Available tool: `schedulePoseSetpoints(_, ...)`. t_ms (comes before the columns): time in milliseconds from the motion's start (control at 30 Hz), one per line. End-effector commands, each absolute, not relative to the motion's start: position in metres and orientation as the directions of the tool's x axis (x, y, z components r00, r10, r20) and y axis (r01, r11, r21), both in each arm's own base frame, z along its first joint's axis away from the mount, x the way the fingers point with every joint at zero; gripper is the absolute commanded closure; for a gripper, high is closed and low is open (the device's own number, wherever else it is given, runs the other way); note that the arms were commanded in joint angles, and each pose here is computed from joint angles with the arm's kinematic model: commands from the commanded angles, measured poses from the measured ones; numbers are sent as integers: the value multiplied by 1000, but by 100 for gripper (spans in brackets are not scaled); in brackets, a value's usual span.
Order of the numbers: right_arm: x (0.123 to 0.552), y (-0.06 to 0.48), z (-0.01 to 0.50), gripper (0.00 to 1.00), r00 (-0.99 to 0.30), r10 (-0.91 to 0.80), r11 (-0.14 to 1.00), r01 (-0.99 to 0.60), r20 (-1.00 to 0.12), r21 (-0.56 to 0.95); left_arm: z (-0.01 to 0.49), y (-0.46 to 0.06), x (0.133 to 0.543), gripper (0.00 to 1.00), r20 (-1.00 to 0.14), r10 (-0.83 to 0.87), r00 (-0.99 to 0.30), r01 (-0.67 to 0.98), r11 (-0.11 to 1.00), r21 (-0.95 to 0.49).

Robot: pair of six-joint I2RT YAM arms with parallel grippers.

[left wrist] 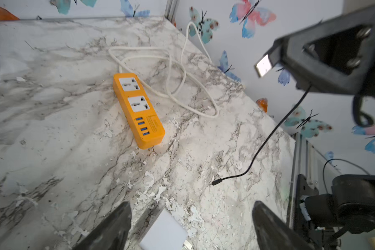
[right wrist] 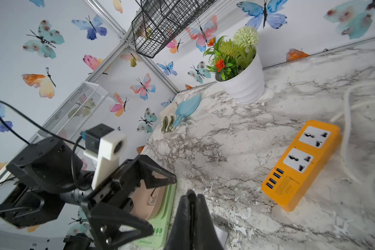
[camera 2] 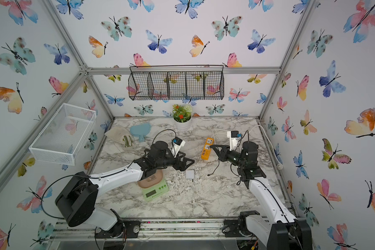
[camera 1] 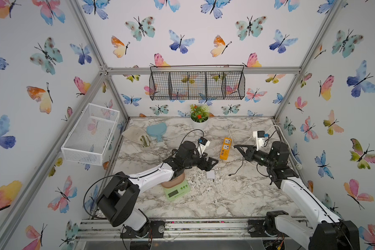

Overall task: Charge the electronic scale
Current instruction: Pick up the charging cable from the center of the board, then pick up the plug from the center of the board.

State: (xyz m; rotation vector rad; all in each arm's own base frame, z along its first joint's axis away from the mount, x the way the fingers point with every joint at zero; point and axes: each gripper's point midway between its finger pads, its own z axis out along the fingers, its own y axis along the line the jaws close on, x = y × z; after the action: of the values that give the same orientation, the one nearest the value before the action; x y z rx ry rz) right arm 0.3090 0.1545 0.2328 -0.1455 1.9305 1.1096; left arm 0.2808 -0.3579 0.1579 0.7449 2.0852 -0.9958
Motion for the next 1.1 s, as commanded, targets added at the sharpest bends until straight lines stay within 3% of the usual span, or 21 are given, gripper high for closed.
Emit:
schedulePoseSetpoints(0, 304, 144, 203, 98, -671, 351, 621, -355, -653, 699, 121, -348, 297, 6, -708, 206, -675, 619, 681, -392)
schedulePoseSetpoints(133, 301, 140, 193, 97, -679, 370, 628, -321, -634, 709, 87, -342, 301, 2, -596, 180, -782, 429, 849, -308)
schedulePoseSetpoints(200, 302, 139, 192, 98, -679, 374, 629, -315, -632, 711, 75, -344, 298, 2, -563, 141, -815, 364, 879, -307)
schedulePoseSetpoints(500, 304, 139, 188, 98, -679, 375, 628, -315, -632, 711, 47, -353, 283, 0, -525, 82, -847, 252, 932, -261)
schedulePoseSetpoints(1067, 304, 141, 182, 97, -689, 372, 624, -312, -623, 717, 20, -360, 261, 14, -454, 154, -878, 266, 944, -194)
